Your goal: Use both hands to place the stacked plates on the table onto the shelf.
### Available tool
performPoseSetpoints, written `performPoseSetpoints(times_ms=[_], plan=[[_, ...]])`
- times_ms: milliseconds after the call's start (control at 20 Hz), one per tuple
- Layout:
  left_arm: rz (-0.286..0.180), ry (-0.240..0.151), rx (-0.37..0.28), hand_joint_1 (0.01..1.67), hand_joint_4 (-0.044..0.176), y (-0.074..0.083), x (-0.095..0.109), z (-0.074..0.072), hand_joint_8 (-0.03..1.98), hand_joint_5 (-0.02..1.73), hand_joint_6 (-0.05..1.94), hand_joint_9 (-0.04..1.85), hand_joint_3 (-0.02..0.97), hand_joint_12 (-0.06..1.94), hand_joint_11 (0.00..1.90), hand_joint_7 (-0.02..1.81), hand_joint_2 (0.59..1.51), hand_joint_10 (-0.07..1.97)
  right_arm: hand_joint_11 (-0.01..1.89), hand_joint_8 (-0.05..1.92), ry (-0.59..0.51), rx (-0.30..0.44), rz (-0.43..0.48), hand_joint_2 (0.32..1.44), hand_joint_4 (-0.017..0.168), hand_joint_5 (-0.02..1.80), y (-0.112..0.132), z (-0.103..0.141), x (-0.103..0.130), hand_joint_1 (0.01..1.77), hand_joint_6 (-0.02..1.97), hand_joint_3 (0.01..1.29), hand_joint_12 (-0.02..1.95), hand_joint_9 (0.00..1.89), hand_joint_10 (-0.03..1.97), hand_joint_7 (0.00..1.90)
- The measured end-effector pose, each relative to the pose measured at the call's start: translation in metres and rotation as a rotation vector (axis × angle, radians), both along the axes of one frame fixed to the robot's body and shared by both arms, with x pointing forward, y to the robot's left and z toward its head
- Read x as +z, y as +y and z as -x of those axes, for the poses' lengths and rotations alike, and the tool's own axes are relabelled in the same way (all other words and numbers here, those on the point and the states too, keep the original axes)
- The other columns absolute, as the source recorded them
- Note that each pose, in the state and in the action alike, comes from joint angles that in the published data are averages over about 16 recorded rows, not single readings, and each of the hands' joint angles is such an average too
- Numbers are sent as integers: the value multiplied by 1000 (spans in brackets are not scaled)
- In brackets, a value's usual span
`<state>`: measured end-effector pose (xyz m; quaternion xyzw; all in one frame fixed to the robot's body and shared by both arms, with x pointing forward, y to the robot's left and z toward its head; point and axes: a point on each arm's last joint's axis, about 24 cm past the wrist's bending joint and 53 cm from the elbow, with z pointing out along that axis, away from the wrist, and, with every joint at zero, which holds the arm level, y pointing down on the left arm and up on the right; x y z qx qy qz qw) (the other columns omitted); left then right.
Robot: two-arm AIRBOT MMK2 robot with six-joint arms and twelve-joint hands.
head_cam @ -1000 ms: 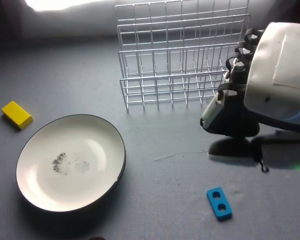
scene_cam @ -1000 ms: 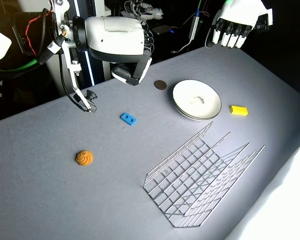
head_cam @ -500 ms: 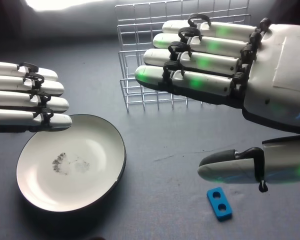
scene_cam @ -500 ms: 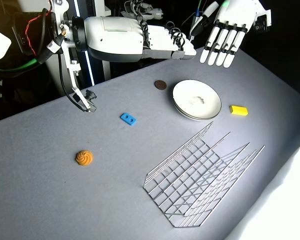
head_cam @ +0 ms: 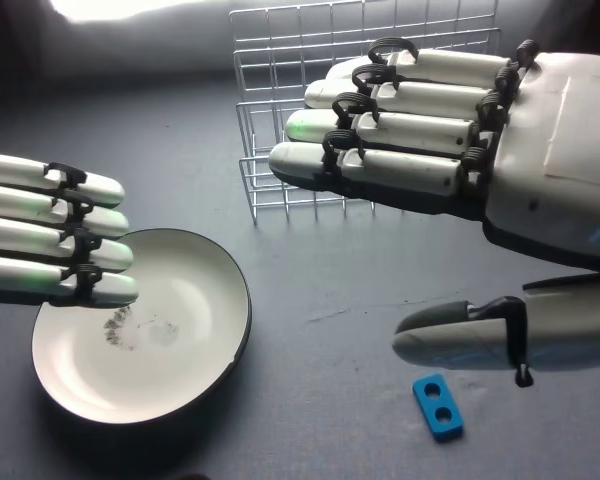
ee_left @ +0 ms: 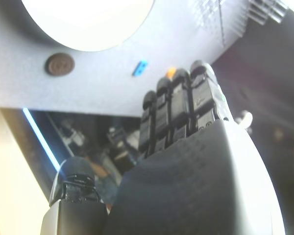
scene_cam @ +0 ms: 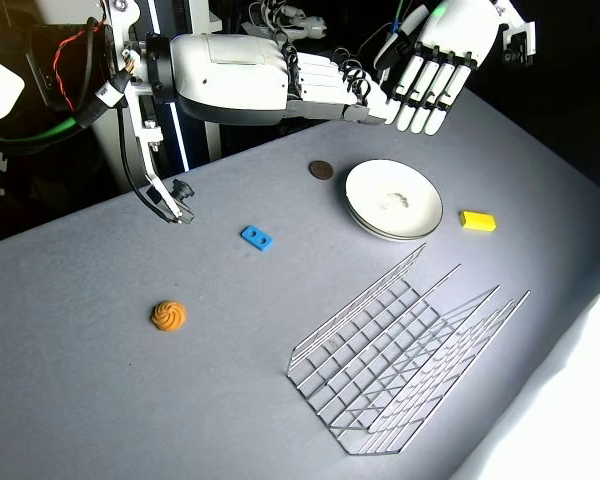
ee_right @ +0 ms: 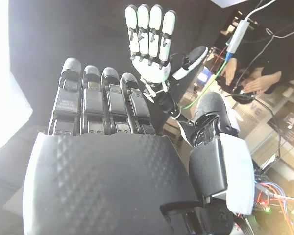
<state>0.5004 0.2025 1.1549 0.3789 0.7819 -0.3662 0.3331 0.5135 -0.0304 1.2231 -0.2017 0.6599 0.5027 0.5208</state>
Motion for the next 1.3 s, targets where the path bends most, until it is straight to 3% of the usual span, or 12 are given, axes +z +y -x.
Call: performPoseSetpoints(times_ms=[300,550,1100,1300], plan=[[-19,74,-40,21,6,7,-22,2,20,132,5,95,20,93,22,145,1162,5,20,13,47,-46,-52,1235,0,99,5,-9,0,51,20,28,348,101,9,108],[-35,129,-37,22,4,15,-44,-1,21,106,5,74,20,90,18,110,1151,5,17,13,71,-72,-100,1239,1,95,8,-13,0,54,21,28,340,96,8,106],[-87,179,20,22,2,31,-85,-12,21,25,5,23,20,10,17,22,1105,5,16,13,52,-22,-133,1206,2,32,18,1,0,67,21,29,82,26,9,30],[-113,189,47,21,2,39,-98,-16,21,17,5,19,20,1,17,13,1095,5,17,14,45,0,-120,1176,0,19,21,6,-3,180,21,29,15,13,10,13]])
